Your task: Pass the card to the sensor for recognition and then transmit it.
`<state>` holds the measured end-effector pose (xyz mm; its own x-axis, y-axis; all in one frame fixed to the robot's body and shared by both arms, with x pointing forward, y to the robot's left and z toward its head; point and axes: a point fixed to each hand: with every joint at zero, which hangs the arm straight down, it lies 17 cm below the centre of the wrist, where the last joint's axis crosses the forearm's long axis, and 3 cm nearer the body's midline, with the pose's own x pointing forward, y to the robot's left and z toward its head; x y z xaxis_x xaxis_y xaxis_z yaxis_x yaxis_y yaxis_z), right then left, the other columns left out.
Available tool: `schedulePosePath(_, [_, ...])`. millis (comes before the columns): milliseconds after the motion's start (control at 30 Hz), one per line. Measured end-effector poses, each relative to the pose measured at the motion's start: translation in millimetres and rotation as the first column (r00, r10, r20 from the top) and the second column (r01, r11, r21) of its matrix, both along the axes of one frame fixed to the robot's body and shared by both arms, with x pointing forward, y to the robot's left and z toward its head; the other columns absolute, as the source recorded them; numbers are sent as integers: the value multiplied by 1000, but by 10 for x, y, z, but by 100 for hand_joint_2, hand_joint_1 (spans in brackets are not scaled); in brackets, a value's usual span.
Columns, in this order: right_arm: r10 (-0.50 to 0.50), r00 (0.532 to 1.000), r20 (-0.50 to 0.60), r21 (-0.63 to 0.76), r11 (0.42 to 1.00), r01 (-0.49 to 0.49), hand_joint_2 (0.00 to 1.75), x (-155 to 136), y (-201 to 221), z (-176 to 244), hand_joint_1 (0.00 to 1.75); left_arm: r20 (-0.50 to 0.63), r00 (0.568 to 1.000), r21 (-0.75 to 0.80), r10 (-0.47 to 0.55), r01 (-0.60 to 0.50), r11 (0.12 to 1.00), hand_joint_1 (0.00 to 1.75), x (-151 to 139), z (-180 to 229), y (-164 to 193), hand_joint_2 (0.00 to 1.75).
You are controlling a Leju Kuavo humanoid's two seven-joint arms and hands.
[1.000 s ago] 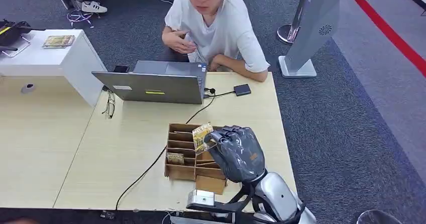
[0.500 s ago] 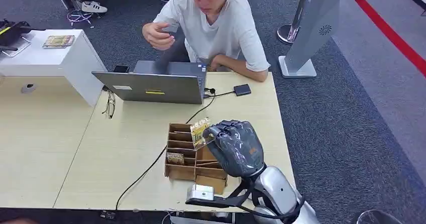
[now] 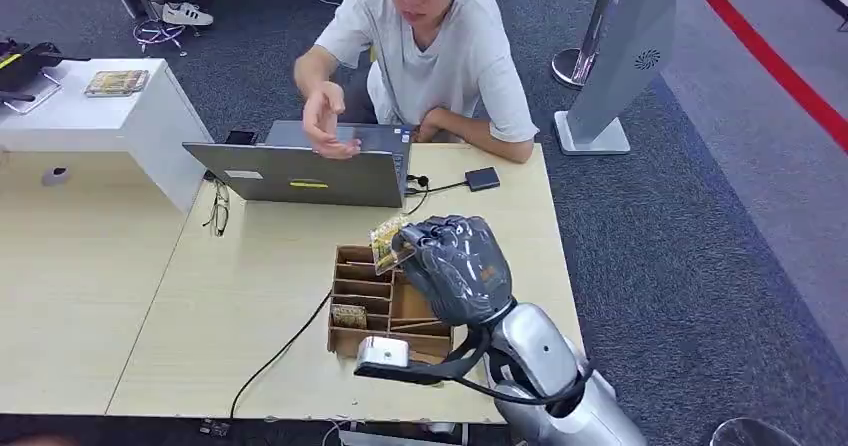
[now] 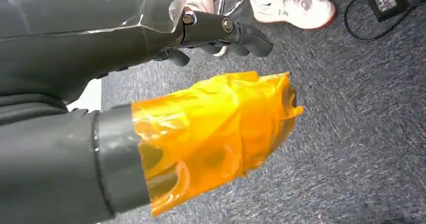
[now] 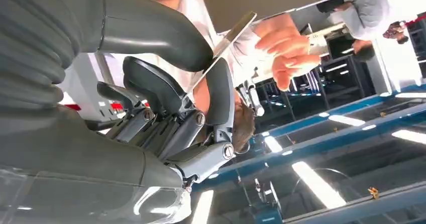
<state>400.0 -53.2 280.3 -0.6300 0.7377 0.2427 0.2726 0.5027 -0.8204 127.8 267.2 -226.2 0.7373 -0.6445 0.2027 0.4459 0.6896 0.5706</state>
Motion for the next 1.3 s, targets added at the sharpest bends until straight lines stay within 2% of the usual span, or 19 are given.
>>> schedulePosePath(567, [-32,999,-32,-55,998,30,175,355,164,84,175,17,999,21,-45,45,999,0,238,44,-36,0])
schedulePosePath(1200, [1,993,-117,-56,998,-8,175,409,361,-127,173,29,998,14,-62,61,998,0,400,61,-120,0])
schedulePosePath(1267, [2,993,-120,-59,998,-9,175,408,371,-143,145,31,997,14,-64,64,998,0,411,64,-127,0])
schedulePosePath(1300, [2,993,-122,-61,998,-9,175,409,373,-152,145,32,997,14,-66,65,998,0,416,65,-130,0])
